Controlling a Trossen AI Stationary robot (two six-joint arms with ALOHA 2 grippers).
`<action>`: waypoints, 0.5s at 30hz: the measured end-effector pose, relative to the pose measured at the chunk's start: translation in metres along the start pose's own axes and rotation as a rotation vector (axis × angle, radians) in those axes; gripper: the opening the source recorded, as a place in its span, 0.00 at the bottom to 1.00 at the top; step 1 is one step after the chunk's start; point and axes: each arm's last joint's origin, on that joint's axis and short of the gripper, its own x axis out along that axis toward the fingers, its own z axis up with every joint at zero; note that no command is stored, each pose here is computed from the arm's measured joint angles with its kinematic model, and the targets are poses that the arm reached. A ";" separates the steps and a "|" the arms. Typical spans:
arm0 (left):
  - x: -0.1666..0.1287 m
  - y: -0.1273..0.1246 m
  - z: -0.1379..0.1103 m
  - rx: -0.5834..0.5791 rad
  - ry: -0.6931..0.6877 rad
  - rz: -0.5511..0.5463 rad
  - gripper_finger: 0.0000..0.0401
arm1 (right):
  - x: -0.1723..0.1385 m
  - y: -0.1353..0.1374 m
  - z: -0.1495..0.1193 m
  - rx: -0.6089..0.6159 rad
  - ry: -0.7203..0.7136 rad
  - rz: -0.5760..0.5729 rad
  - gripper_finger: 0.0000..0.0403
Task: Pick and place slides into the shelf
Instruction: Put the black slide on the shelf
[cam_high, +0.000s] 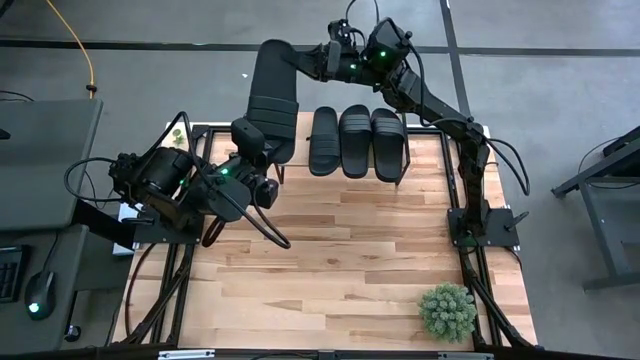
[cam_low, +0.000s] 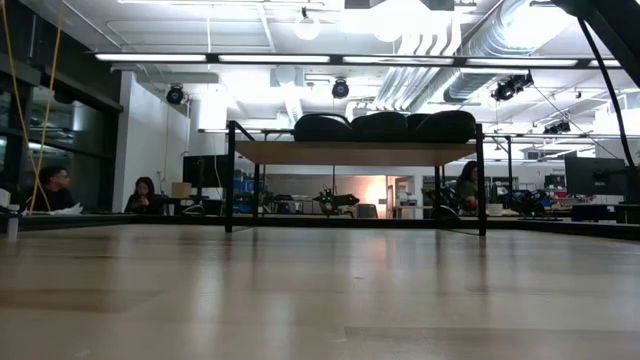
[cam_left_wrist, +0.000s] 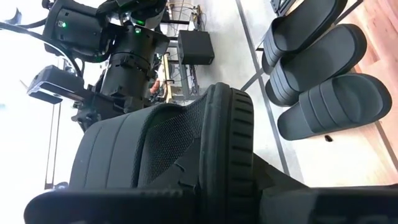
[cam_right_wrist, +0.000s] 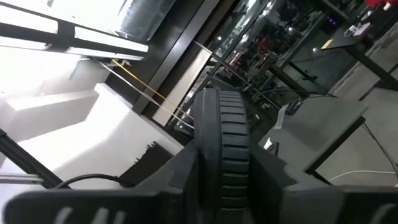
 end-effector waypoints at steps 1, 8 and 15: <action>0.000 0.000 0.000 -0.001 0.000 0.000 0.10 | 0.000 0.000 0.000 -0.005 0.000 0.000 0.24; 0.000 0.000 0.000 -0.022 0.000 0.000 0.06 | 0.000 0.000 -0.001 -0.053 0.012 0.007 0.45; 0.001 -0.001 -0.001 -0.091 0.000 -0.011 0.10 | -0.016 -0.011 0.023 -0.053 0.027 0.007 0.61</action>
